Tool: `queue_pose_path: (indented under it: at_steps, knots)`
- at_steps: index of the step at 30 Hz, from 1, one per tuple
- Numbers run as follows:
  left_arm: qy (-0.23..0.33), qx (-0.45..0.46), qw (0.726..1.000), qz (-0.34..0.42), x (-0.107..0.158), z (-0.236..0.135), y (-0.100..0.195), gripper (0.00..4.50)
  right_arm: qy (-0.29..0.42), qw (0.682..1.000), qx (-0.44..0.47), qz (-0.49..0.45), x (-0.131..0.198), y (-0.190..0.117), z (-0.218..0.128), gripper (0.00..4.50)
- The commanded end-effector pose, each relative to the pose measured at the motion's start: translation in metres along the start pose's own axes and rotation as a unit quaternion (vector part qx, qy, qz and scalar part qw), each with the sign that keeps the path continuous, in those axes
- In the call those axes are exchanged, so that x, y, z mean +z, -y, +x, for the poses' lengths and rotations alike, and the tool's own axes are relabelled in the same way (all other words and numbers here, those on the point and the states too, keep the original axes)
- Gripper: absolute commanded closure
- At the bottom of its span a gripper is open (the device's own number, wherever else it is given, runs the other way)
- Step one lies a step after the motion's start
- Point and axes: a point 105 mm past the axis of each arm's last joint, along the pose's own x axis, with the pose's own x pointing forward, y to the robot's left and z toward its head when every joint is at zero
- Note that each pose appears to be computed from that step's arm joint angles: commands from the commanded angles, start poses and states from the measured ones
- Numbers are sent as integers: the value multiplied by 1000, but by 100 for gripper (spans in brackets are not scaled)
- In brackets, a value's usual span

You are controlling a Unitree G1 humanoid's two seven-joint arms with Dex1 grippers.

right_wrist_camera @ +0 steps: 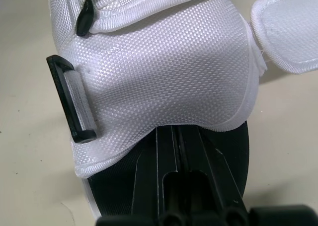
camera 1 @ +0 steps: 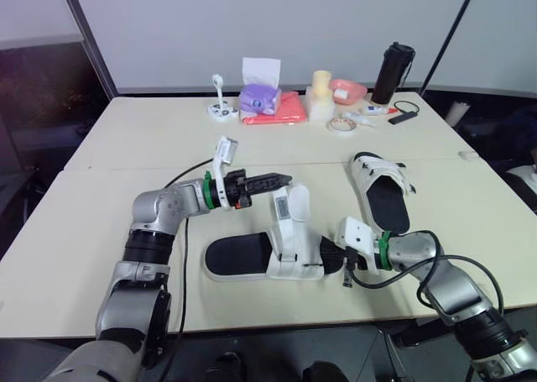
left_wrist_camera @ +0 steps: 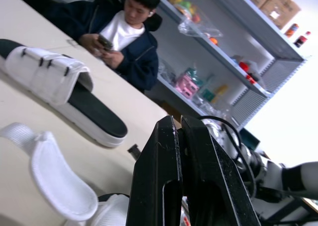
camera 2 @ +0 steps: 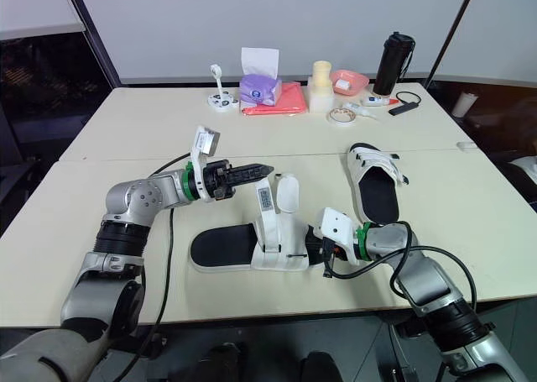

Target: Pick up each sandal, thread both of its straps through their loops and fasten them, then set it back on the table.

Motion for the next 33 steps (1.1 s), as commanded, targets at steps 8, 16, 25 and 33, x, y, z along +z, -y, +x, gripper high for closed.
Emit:
queue_pose_path:
  at_steps: [8, 16, 25, 33]
  knots:
    - [29, -50, 996, 66, 38, 8, 18, 449, -111, 992, 9, 58, -58, -20, -5, 450]
    - [26, -61, 995, 72, 39, 7, 27, 449, -114, 992, 11, 59, -60, -23, -4, 450]
    - [16, 39, 998, 37, 14, -4, -28, 449, -114, 992, 11, 59, -59, -24, -5, 450]
    - [19, 43, 999, 25, 5, 4, -46, 449, -116, 991, 13, 62, -60, -28, -7, 450]
